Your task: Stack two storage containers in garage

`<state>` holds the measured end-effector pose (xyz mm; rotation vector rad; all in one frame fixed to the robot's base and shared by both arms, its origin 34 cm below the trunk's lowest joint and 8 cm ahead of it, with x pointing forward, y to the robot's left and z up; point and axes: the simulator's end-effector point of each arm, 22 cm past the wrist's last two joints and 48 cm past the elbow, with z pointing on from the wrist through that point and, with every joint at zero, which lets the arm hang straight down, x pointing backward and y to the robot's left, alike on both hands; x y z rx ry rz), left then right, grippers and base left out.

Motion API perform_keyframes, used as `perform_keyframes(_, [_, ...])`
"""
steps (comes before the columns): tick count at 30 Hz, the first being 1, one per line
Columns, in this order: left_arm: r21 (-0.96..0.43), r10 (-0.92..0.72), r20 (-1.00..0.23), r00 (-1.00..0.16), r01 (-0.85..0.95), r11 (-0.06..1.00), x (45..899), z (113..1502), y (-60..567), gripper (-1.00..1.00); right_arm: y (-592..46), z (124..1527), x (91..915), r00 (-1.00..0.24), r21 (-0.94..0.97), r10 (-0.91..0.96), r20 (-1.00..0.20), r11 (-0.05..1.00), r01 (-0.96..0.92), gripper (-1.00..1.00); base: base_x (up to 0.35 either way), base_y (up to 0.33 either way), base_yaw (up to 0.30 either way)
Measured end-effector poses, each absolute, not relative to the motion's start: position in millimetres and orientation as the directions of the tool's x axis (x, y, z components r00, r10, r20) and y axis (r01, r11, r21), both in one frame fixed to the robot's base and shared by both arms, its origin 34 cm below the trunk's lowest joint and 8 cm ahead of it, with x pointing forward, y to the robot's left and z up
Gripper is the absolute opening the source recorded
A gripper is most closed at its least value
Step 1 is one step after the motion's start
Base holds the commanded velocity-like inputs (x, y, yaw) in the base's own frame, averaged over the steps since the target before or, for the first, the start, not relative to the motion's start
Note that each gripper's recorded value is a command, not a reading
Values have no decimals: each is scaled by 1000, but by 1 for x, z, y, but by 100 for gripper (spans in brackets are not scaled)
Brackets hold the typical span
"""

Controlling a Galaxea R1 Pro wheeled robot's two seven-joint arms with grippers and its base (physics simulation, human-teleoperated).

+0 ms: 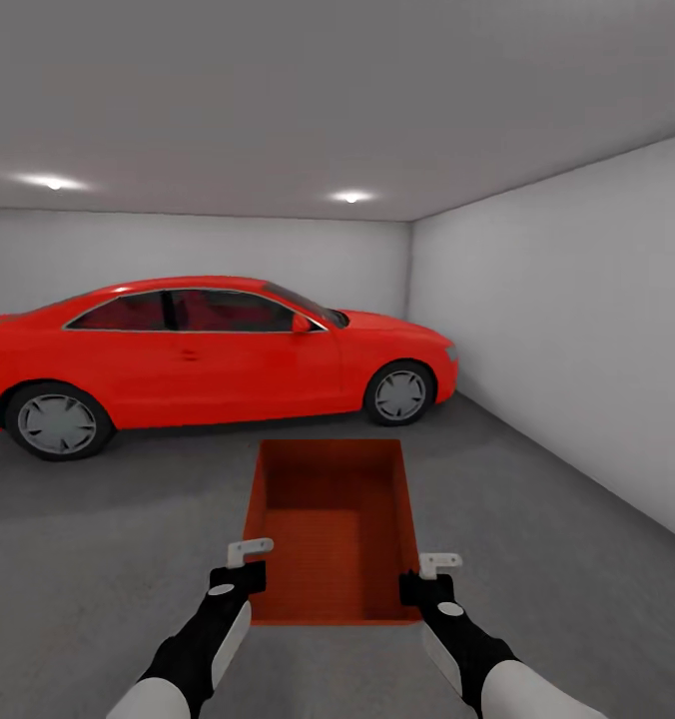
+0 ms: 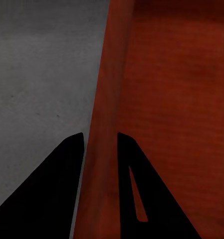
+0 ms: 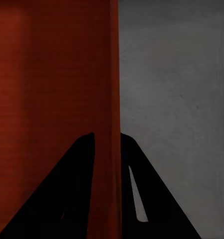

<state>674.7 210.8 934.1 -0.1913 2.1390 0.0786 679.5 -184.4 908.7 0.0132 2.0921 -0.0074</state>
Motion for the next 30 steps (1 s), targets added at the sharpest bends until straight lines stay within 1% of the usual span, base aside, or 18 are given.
perform_keyframes(22, [-21, -109, -842, -528, -171, 985, 675, 938, 210, -100, -185, 913, 680, -492, 0, 5, -870, 1000, 11, -100, 322, 0, -247])
perform_keyframes(30, [-22, -110, -842, -527, -172, 985, 675, 938, 210, -100, -185, 913, 681, -492, -1, 5, -871, 1000, 10, -100, 322, 0, -283])
